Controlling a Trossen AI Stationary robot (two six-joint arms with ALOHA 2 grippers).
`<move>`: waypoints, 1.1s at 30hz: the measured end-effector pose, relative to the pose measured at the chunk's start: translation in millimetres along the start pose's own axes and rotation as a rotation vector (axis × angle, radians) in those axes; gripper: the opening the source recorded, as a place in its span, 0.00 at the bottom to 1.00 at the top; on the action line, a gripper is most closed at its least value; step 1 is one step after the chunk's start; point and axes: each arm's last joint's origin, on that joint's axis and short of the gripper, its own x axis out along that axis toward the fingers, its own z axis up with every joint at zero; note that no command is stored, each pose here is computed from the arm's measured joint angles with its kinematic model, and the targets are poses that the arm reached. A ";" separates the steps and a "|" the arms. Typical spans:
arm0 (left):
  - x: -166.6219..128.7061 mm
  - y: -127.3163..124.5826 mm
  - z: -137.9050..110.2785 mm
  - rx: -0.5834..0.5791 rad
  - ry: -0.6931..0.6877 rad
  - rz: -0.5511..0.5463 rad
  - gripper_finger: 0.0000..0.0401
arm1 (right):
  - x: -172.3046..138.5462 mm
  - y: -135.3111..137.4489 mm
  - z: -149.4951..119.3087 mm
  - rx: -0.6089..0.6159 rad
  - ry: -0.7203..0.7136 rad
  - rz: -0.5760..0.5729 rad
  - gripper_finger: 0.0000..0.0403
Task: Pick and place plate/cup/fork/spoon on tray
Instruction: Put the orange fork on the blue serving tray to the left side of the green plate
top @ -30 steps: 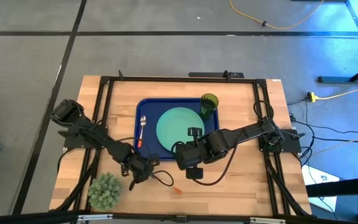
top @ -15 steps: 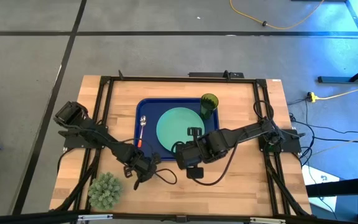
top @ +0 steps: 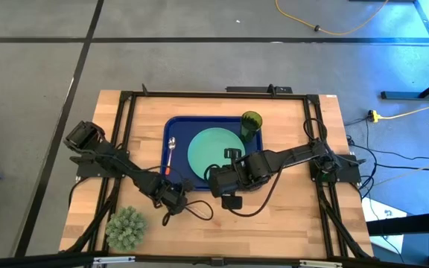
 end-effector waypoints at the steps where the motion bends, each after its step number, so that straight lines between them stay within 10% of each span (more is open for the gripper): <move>1: -1.1 0.4 -0.1 -0.001 -0.002 0.004 0.08 | 0.2 -0.4 0.1 0.001 0.000 0.000 0.12; 10: -42.1 13.5 9.7 -0.082 -0.099 0.076 0.08 | 0.2 0.0 0.0 0.001 0.005 0.015 0.12; 24: -165.1 32.1 -2.6 -0.864 -0.433 0.075 0.08 | -1.5 7.1 1.1 -0.096 -0.019 0.066 0.12; 33: -178.7 11.5 -24.4 -1.010 -0.294 0.017 0.08 | -2.9 13.7 10.3 0.036 -0.085 0.206 0.12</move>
